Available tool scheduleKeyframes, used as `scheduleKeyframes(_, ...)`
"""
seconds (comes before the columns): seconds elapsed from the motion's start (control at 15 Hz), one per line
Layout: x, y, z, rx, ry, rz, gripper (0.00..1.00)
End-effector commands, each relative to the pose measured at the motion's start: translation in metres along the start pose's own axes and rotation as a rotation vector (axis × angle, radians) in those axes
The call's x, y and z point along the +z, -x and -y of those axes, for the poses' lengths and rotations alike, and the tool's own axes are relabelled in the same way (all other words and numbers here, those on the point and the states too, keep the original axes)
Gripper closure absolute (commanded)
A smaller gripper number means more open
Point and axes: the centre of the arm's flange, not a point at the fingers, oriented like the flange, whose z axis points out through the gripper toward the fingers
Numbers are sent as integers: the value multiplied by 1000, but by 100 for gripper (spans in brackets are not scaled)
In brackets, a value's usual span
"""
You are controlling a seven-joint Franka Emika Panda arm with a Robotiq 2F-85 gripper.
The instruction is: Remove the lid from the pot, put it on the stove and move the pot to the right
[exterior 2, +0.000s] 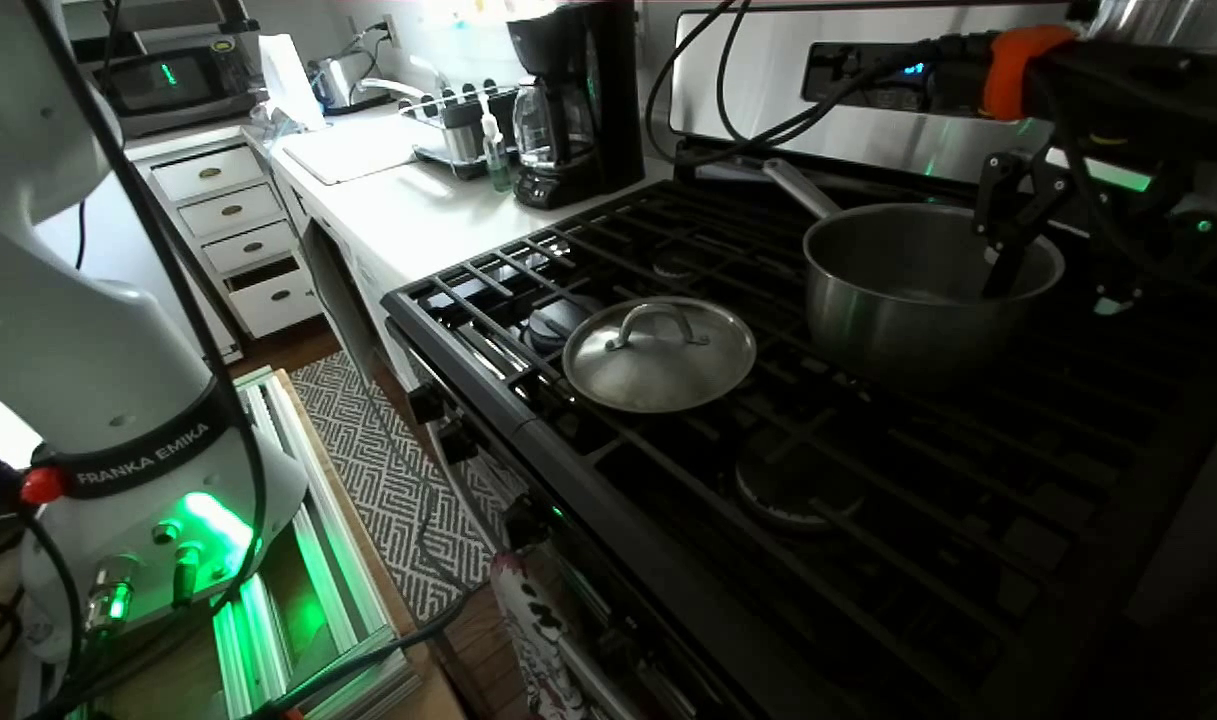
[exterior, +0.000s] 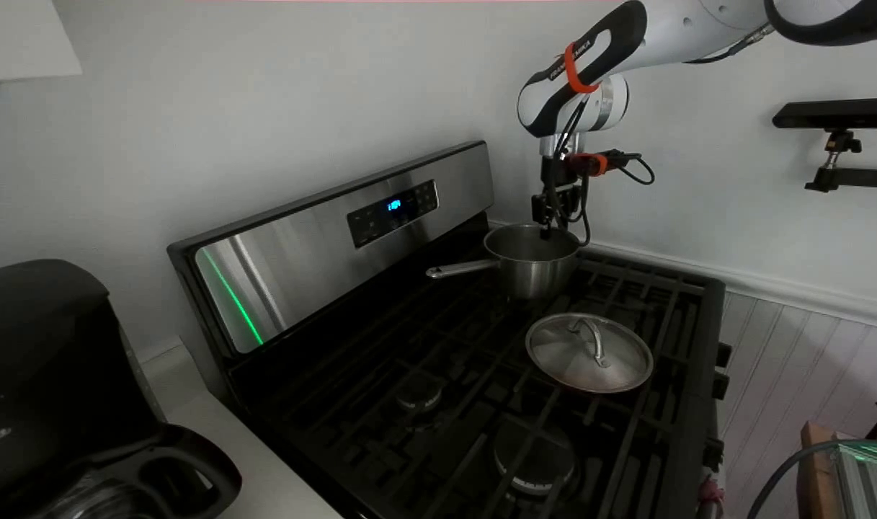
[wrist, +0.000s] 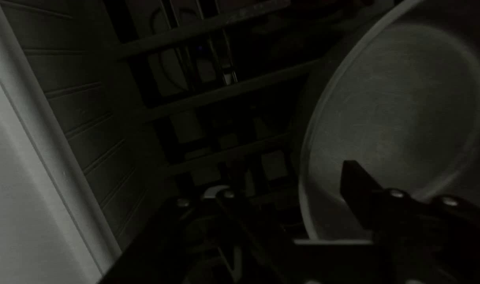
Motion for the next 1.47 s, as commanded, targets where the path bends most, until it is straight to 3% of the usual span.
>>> scheduleKeyframes(0.0, -29, 14, 6, -14, -29, -52, 4)
scheduleKeyframes(0.07, -40, 21, 9, -14, -29, -69, 0)
scheduleKeyframes(0.33, -83, 52, 31, -26, -5, -151, 0)
scheduleKeyframes(0.53, -104, 74, 51, -10, -8, -156, 0)
scheduleKeyframes(1.27, -114, 124, 97, 1, -20, -172, 0)
scheduleKeyframes(1.33, -113, 125, 98, 10, -17, -173, 0)
scheduleKeyframes(1.4, -113, 105, 90, -17, -27, -154, 0)
